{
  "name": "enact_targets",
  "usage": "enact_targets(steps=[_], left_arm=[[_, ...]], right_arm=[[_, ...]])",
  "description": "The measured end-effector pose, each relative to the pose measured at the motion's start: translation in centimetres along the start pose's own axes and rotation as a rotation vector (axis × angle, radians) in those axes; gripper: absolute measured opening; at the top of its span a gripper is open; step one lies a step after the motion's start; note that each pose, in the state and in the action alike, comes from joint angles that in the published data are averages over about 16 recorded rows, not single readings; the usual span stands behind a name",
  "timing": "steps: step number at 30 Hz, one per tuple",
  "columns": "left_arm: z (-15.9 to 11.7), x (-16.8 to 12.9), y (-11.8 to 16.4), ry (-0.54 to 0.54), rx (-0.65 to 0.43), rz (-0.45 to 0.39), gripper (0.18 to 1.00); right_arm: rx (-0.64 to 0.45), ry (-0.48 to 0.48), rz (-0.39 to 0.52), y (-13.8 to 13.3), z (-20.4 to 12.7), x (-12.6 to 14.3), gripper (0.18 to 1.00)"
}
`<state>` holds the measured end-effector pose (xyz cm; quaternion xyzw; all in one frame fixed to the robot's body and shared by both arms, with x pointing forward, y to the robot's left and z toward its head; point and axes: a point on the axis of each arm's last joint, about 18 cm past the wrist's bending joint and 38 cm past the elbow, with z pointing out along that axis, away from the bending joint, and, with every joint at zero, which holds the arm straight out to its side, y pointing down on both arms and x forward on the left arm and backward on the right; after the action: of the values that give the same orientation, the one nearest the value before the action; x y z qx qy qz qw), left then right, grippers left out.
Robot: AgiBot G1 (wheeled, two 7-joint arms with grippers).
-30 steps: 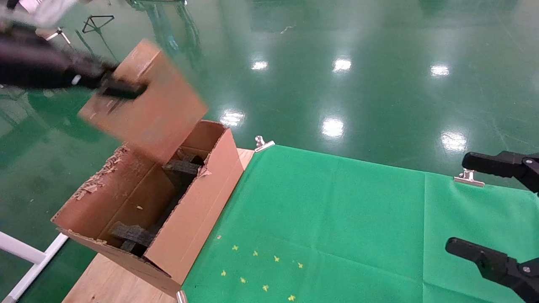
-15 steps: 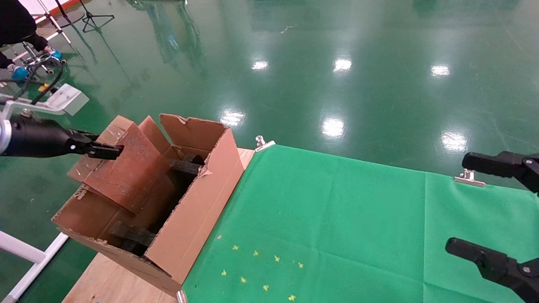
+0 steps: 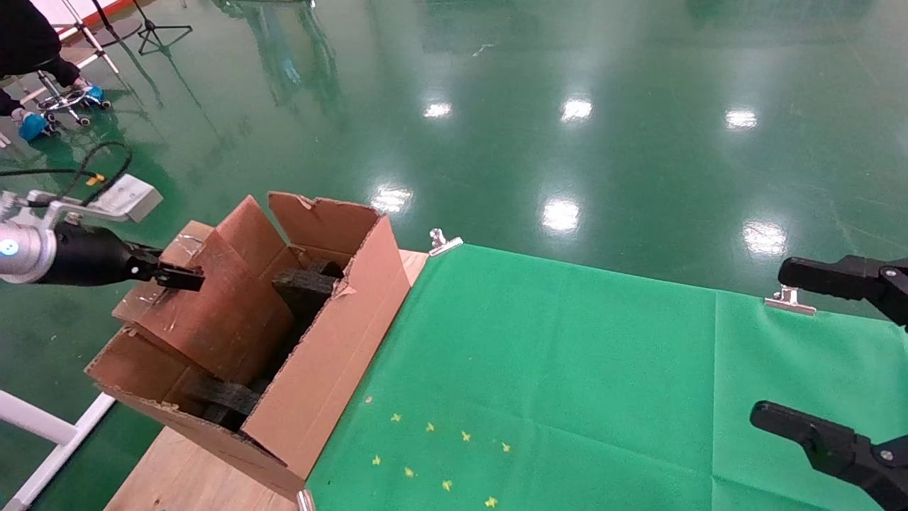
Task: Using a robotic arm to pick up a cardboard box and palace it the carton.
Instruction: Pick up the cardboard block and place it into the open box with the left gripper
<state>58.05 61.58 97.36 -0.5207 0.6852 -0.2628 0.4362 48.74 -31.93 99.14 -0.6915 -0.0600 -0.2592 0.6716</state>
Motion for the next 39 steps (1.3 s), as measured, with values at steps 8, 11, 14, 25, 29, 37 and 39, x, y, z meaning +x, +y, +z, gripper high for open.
enact_targets(steps=[8, 11, 14, 25, 29, 37, 39], left_arm=[[2.6, 0.9, 1.1, -0.011, -0.055, -0.001, 0.374], [3.5, 1.5, 1.5, -0.009, -0.074, -0.007, 0.372], [4.4, 2.0, 2.0, -0.007, -0.092, -0.015, 0.371], [6.1, 3.1, 3.3, -0.009, -0.128, -0.055, 0.362], [6.2, 3.2, 3.4, -0.012, -0.131, -0.062, 0.359], [6.2, 3.2, 3.4, -0.010, -0.132, -0.063, 0.389], [6.2, 3.2, 3.5, -0.009, -0.132, -0.062, 0.405]], right_arm=[[0.000, 0.000, 0.000, 0.0, 0.0, 0.0, 1.001], [0.000, 0.000, 0.000, 0.0, 0.0, 0.0, 1.001], [0.000, 0.000, 0.000, 0.0, 0.0, 0.0, 1.001], [0.000, 0.000, 0.000, 0.0, 0.0, 0.0, 1.001], [0.000, 0.000, 0.000, 0.0, 0.0, 0.0, 1.001], [0.000, 0.001, 0.000, 0.0, 0.0, 0.0, 1.001], [0.000, 0.001, 0.000, 0.0, 0.0, 0.0, 1.001]])
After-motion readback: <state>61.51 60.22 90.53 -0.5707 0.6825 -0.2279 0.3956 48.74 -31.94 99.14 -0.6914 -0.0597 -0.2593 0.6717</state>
